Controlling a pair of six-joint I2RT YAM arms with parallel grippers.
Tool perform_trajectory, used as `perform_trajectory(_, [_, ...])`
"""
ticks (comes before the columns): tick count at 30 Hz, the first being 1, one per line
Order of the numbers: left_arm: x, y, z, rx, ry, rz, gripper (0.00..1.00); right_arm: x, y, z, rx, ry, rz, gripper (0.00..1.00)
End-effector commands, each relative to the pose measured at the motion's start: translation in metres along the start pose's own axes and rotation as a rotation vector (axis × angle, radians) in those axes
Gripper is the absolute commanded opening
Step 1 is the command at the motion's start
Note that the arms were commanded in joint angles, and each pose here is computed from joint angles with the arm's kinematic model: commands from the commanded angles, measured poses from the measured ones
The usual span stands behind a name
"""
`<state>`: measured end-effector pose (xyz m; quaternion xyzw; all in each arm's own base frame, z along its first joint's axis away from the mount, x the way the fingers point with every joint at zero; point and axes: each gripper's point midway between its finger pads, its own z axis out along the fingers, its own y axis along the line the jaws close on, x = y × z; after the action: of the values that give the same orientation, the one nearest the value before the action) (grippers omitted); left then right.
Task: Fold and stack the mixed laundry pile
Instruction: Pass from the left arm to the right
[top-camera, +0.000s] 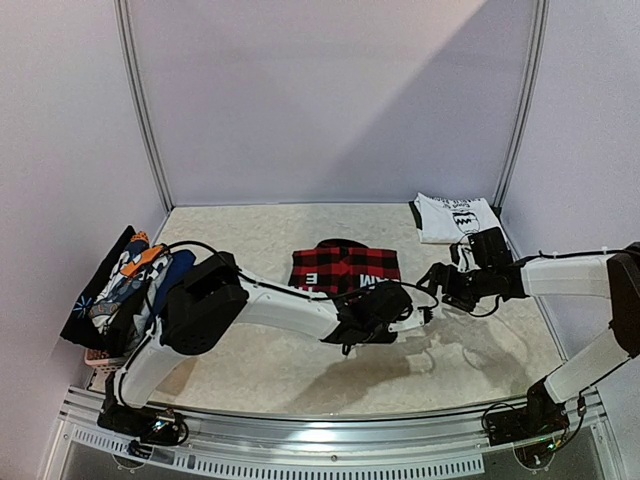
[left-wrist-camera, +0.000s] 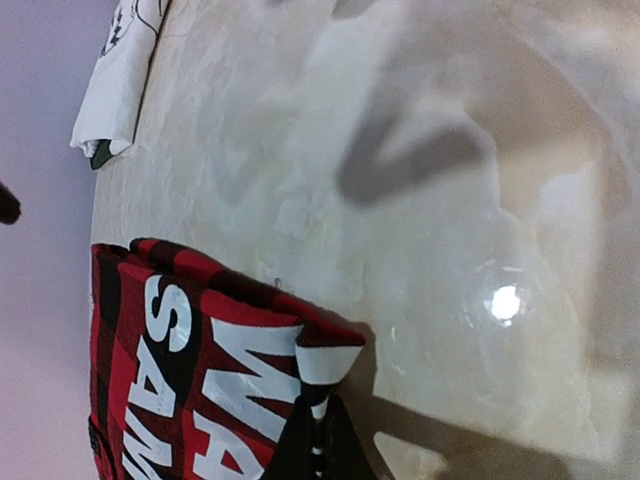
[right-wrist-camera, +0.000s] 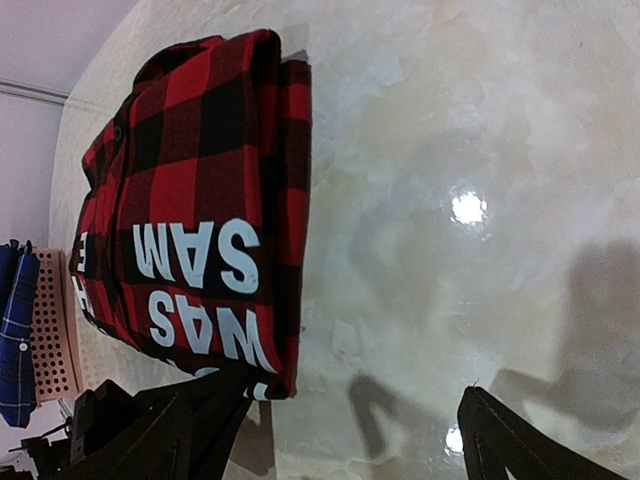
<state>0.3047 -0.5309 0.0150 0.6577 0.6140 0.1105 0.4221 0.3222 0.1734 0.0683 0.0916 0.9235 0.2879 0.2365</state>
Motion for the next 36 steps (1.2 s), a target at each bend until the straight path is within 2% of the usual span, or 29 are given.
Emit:
perform_trajectory(1, [-0.003, 0.032, -0.021, -0.009, -0.092, -0.139, 0.00, -0.015, 0.024, 0.009, -0.097, 0.011, 0.014, 0.93])
perform_trajectory(6, [-0.005, 0.045, -0.041, 0.016, -0.167, -0.229, 0.00, -0.020, 0.042, 0.022, -0.190, 0.043, 0.038, 0.94])
perform_trajectory(11, [-0.005, 0.047, -0.046, 0.028, -0.192, -0.273, 0.00, -0.023, 0.055, 0.040, -0.263, 0.095, 0.057, 0.96])
perform_trajectory(21, [-0.004, 0.051, -0.060, 0.023, -0.244, -0.352, 0.00, -0.019, 0.056, 0.074, -0.323, 0.167, 0.130, 0.96])
perform_trajectory(32, [-0.008, 0.052, -0.066, 0.038, -0.285, -0.410, 0.00, -0.020, 0.056, 0.100, -0.380, 0.191, 0.208, 0.80])
perform_trajectory(36, [-0.009, 0.051, -0.069, 0.049, -0.300, -0.432, 0.00, -0.024, 0.060, 0.106, -0.407, 0.188, 0.209, 0.68])
